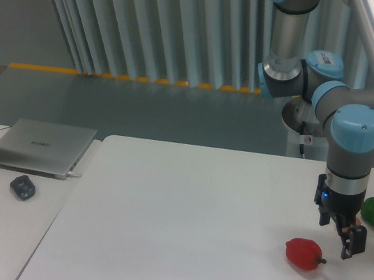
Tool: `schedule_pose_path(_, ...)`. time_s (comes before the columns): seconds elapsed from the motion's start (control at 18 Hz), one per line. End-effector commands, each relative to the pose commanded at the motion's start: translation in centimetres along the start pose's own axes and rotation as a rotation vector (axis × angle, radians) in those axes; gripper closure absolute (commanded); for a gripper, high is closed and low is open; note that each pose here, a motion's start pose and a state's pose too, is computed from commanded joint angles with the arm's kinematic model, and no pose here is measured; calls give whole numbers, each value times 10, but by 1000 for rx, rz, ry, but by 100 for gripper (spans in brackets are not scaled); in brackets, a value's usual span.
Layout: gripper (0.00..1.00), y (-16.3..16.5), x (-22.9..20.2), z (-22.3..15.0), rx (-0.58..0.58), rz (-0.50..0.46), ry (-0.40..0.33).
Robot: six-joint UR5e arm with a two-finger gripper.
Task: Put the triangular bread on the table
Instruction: 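Raise the gripper away from the green pepper and move it out of the workspace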
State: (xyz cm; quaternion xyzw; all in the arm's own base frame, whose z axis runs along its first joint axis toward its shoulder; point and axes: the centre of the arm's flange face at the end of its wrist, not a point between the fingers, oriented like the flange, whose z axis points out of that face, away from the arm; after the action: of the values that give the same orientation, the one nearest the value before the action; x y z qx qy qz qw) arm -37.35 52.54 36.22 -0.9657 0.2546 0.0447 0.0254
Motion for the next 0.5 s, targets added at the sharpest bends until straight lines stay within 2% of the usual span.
schedule_pose_path(0.33, 0, 1, -4, -1, 0, -5, -6)
schedule_pose_path(0.5, 0, 3, -4, 0, -36, -15, -13)
